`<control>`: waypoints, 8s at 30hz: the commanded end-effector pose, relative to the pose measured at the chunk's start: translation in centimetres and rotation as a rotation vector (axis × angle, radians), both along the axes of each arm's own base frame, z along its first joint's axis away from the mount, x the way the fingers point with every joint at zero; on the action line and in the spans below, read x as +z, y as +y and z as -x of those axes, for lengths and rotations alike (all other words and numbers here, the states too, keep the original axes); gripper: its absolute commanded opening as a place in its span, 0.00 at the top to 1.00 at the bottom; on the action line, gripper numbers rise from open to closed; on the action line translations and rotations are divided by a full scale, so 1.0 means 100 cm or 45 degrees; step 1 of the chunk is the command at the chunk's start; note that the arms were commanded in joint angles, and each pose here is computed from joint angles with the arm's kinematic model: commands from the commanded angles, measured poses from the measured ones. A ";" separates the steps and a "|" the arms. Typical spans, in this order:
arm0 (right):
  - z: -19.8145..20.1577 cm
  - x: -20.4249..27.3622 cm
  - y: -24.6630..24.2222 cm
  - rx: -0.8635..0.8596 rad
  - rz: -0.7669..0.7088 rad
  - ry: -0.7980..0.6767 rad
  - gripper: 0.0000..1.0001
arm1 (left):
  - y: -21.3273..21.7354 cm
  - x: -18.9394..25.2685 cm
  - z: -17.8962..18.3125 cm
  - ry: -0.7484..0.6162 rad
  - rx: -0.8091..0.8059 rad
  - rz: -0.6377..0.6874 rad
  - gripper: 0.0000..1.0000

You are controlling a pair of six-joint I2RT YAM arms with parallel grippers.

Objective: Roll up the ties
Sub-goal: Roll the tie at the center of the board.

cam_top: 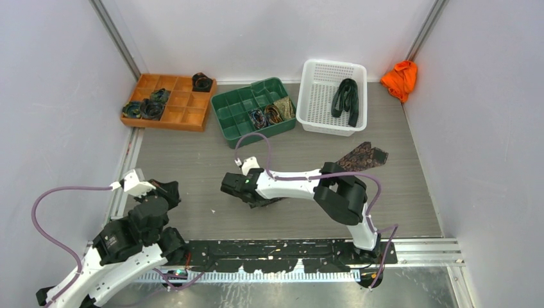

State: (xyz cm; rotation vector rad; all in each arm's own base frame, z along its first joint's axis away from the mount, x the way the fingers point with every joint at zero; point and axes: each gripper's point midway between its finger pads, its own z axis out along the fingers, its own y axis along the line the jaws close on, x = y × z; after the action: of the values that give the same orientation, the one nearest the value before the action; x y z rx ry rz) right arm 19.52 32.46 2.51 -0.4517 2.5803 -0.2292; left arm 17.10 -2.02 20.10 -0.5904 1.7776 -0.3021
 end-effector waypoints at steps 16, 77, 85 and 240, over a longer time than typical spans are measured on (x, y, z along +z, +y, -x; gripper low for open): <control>0.008 0.020 0.063 0.123 -0.703 0.248 0.89 | -0.019 0.027 -0.016 -0.065 -0.038 -0.029 1.00; -0.012 0.029 -0.018 0.010 -0.799 0.267 0.52 | -0.083 0.013 -0.044 0.014 -0.218 -0.075 1.00; -0.004 0.098 -0.012 0.086 -0.608 -0.036 0.52 | -0.019 0.001 -0.018 0.043 0.056 -0.017 1.00; 0.034 0.046 0.054 0.380 0.105 -0.237 0.39 | 0.043 0.038 0.008 -0.136 0.200 0.038 1.00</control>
State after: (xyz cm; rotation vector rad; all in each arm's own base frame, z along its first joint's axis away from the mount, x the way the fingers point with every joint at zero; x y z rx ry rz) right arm 15.87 37.25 7.11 -0.8332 2.3016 -0.2550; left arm 15.99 2.07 23.29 -0.6989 1.6480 -0.2566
